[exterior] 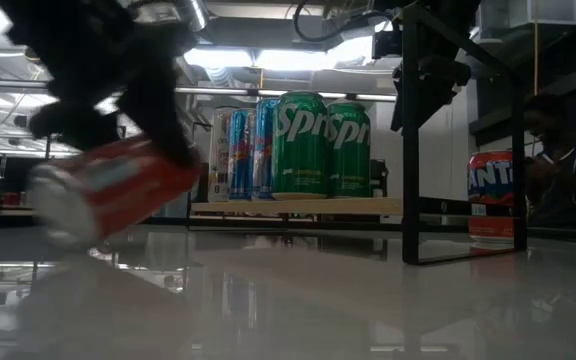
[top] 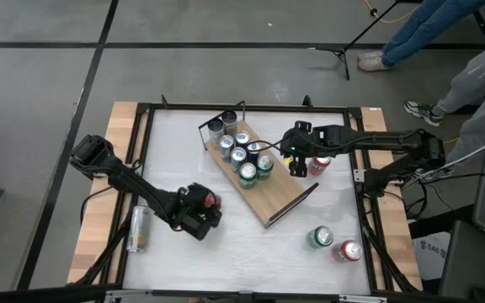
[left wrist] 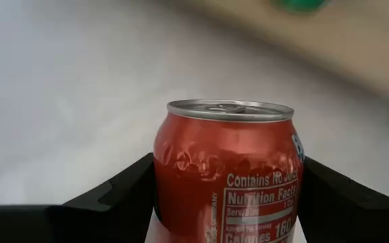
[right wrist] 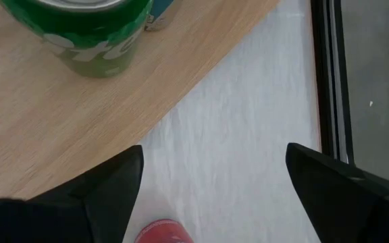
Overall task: Place canned beverage on shelf
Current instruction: Put the middle red soda can on the shelf
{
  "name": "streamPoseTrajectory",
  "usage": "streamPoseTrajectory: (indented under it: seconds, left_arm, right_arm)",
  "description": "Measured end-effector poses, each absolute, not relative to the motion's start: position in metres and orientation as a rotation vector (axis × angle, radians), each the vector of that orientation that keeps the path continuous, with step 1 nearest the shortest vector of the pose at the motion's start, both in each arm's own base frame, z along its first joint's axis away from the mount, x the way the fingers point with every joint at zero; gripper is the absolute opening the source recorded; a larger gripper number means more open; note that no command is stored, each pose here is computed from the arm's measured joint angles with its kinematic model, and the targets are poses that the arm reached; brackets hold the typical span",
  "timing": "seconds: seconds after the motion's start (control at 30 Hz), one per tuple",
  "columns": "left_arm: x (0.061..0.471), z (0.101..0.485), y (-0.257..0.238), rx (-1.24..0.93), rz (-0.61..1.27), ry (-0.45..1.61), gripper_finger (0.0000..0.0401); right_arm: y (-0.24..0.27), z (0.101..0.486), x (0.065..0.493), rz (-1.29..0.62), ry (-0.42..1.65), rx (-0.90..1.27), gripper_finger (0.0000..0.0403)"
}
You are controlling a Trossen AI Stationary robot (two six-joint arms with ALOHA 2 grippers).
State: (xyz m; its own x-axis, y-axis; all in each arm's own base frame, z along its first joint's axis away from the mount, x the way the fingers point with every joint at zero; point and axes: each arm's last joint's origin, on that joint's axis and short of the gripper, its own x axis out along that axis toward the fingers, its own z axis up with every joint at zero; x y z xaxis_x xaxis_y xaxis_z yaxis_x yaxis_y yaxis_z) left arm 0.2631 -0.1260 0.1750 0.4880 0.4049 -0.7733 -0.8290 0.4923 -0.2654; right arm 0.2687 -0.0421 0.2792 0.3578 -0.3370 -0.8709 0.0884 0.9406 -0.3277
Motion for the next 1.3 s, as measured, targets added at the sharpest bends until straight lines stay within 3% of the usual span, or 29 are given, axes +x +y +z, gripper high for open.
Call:
streamPoseTrajectory:
  seconds: [0.37, 0.67, 0.87, 1.3]
  left_arm:
    - [0.297, 0.193, -0.118, -0.38, 0.654, 0.474, 0.0268]
    - [0.32, 0.215, -0.114, -0.26, 0.506, 0.33, 0.0269]
    - [0.331, 0.227, -0.107, -0.255, 0.492, 0.214, 0.0269]
    - [0.365, 0.198, -0.11, -0.209, 0.412, 0.048, 0.027]
  right_arm:
    - [-0.039, 0.31, 0.271, -0.189, 1.108, -0.182, 0.0353]
    - [-0.032, 0.328, 0.278, 0.062, 0.975, -0.042, 0.0353]
    - [-0.031, 0.33, 0.28, 0.082, 0.949, -0.034, 0.0353]
    - [-0.028, 0.331, 0.281, 0.218, 0.916, -0.072, 0.0353]
